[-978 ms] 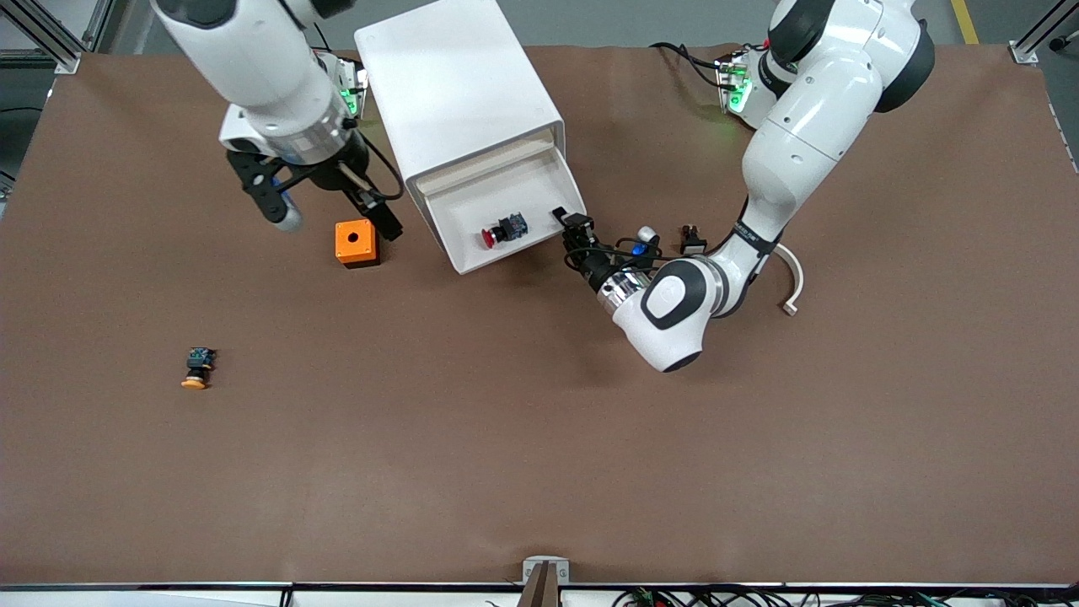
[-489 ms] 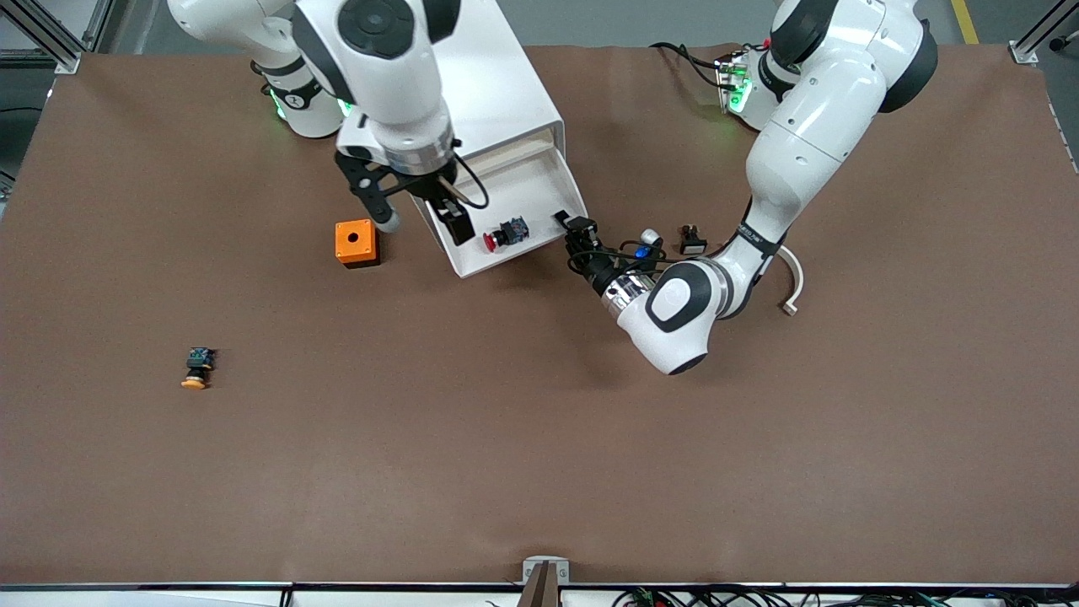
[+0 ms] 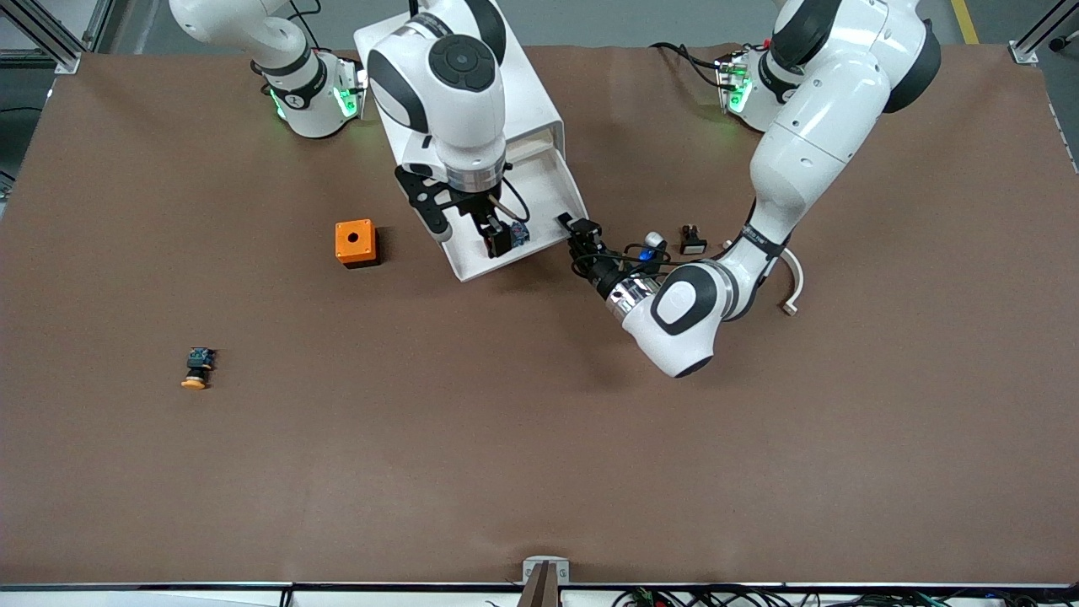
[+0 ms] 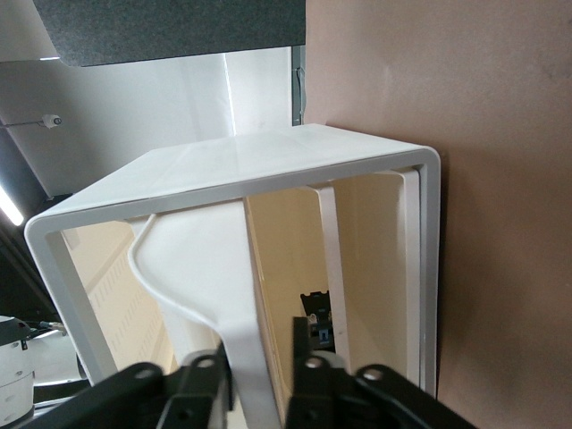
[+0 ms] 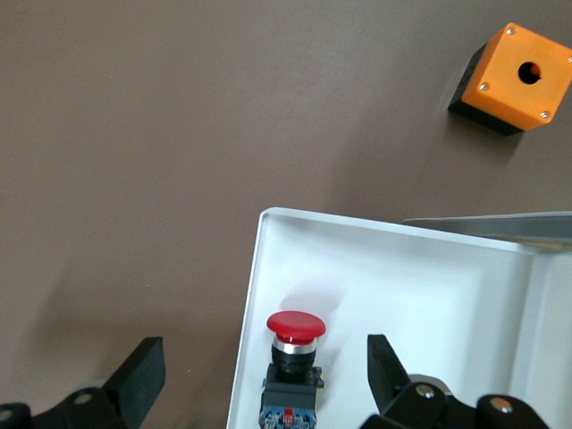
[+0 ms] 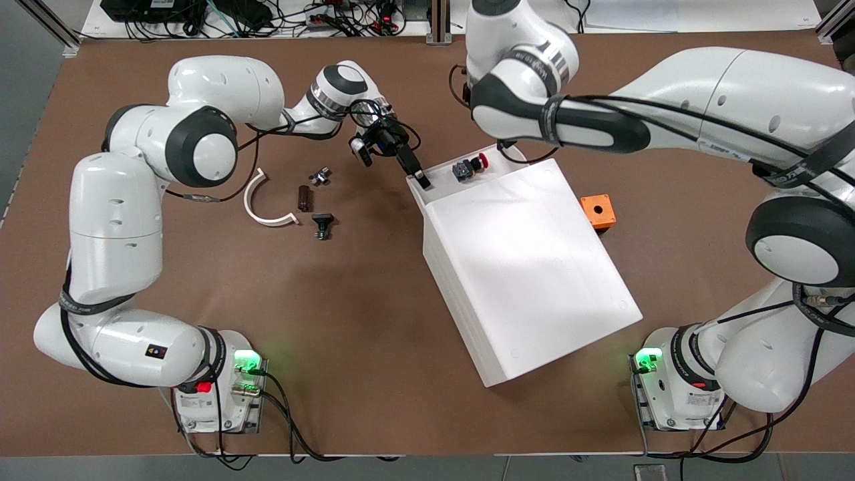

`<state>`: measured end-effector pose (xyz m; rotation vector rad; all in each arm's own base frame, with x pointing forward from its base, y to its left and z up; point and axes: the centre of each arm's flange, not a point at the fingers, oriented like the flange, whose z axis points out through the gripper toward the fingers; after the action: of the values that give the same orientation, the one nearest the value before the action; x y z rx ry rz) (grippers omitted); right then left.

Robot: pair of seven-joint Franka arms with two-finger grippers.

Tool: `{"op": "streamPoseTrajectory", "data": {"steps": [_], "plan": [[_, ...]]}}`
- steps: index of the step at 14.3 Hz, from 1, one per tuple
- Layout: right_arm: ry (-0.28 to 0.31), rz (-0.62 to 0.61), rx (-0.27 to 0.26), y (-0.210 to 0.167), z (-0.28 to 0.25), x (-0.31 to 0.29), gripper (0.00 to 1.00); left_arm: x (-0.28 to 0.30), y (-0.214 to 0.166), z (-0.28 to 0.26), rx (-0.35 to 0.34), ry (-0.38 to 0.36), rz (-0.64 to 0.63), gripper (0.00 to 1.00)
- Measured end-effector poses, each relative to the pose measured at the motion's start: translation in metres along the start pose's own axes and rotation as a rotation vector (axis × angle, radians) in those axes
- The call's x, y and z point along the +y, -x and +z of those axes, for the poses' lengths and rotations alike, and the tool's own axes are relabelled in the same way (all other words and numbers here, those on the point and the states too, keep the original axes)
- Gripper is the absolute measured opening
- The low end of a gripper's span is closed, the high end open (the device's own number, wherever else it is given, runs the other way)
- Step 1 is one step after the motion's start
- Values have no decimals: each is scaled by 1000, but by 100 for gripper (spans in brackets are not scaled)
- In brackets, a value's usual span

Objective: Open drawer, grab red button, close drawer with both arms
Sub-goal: 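Lower the right gripper into the drawer onto the red button, then lift the red button with the right gripper while the left gripper releases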

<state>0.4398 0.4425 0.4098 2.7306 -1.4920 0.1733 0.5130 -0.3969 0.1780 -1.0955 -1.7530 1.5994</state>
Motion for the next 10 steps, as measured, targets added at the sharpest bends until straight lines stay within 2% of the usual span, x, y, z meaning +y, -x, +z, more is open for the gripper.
{"op": "streamPoseTrajectory", "data": {"steps": [6, 7, 10], "plan": [[-29, 40, 22, 36, 32, 14, 100, -17, 10, -44, -55, 51, 271, 97], [-35, 48, 35, 44, 39, 15, 100, -21, 11, -55, -68, 64, 326, 100], [-40, 59, 55, 66, 65, 16, 100, -28, 8, -82, -95, 99, 504, 100]]}}
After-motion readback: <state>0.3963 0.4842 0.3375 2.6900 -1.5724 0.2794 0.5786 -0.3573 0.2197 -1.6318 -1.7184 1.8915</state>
